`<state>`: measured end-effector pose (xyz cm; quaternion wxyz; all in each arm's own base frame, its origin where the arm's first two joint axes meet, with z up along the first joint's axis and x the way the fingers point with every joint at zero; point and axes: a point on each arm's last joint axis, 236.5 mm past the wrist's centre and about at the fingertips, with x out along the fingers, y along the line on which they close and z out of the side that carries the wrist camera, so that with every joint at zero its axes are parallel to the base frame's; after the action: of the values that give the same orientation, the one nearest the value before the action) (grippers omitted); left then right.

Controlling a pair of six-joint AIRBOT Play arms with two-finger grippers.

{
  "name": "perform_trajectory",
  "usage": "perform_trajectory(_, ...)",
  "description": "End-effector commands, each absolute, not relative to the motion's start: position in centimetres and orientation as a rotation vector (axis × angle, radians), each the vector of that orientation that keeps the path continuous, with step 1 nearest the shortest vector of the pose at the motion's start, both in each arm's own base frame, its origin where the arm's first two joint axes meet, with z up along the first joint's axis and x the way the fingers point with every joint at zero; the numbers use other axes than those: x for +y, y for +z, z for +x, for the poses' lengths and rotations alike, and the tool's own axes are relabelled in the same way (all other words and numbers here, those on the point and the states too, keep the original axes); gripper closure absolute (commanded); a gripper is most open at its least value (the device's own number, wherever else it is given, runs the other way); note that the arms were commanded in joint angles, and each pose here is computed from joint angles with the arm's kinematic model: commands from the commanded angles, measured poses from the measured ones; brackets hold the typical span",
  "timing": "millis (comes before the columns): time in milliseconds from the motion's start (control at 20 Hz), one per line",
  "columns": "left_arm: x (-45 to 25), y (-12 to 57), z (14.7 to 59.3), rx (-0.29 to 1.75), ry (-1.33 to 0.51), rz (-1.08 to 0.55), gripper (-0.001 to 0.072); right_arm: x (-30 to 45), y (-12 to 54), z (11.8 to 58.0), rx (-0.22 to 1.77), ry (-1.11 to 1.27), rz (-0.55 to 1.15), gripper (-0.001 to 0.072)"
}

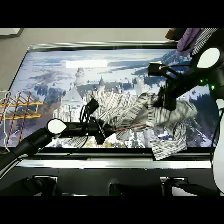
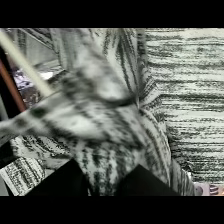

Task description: Fold the clothes and pants, and hang the long-sleeved shirts on hangers.

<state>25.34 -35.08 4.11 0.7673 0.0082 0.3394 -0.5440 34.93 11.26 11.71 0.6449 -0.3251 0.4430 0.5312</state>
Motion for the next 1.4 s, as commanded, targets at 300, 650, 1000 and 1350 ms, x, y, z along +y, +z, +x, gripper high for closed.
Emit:
perform_trajectory(300, -25.5, 7.8, 32.1, 0.823, -0.872, -0.362, 0.0161, 9.9, 14.6, 35.8, 1.008, 0.963, -0.666, 0.0688)
perform_trajectory(650, -28.7, 1.4, 27.0, 1.002, -0.867, -0.44, 0.0161, 10.1, 15.3, 35.8, 1.044, 0.869, -0.538, 0.0687)
perform_trajectory(1000, -37.2, -3.2, 25.0, 0.941, -0.843, -0.305, 0.0161, 10.2, 15.3, 35.9, 1.044, 0.863, -0.521, 0.0687)
perform_trajectory(1350, -41.5, -3.4, 28.4, 0.827, -0.748, -0.271, 0.0162, 10.2, 15.3, 35.9, 1.045, 0.862, -0.522, 0.0686)
